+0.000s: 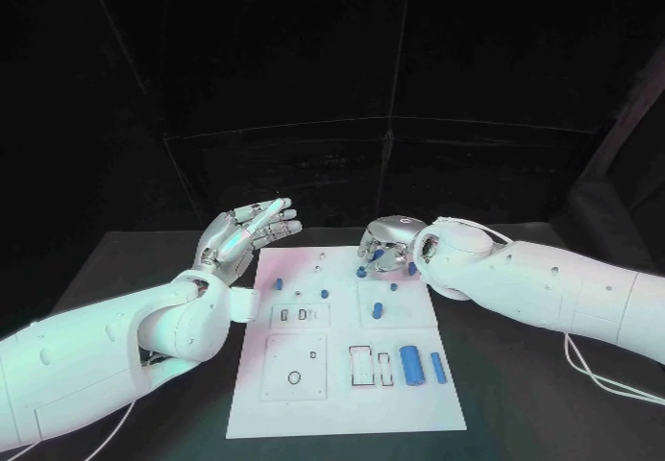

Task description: Assemble the parts on the task board

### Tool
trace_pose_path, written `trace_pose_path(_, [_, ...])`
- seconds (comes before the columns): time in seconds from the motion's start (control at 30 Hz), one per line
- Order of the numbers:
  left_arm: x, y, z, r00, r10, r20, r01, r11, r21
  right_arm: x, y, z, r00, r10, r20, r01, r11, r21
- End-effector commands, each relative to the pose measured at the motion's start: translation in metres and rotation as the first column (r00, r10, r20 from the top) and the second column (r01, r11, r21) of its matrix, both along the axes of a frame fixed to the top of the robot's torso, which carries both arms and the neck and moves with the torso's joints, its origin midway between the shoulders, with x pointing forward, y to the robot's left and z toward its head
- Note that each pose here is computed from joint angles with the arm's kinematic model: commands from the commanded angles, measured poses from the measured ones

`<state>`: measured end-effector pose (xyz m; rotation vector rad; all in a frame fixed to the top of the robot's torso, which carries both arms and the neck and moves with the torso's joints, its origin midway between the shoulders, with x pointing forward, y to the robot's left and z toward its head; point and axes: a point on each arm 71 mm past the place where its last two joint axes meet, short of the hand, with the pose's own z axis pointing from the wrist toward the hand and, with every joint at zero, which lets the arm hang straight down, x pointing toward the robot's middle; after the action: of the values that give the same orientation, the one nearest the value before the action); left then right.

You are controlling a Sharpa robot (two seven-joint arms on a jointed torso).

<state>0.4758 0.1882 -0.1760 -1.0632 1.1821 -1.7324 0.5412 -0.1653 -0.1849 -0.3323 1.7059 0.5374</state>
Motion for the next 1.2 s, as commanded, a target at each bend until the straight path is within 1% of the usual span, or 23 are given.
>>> trace_pose_path(0.03, [-0.0020,-0.001,0.0040,0.999,-0.018,0.032,0.019,1.000,-0.014,0.001,0.001,-0.002,1.000,0.008,-0.009,-0.009,0.997,-0.073])
trace_pose_path(0.43, [-0.0026,0.000,0.0048,0.999,-0.016,0.038,0.016,1.000,-0.016,0.000,0.009,-0.002,1.000,0.027,-0.011,-0.027,0.997,-0.077])
trace_pose_path(1.2, [-0.0011,0.002,0.0040,0.999,-0.021,0.032,0.021,1.000,-0.016,0.004,0.015,-0.005,0.999,0.025,-0.023,-0.027,0.994,-0.108])
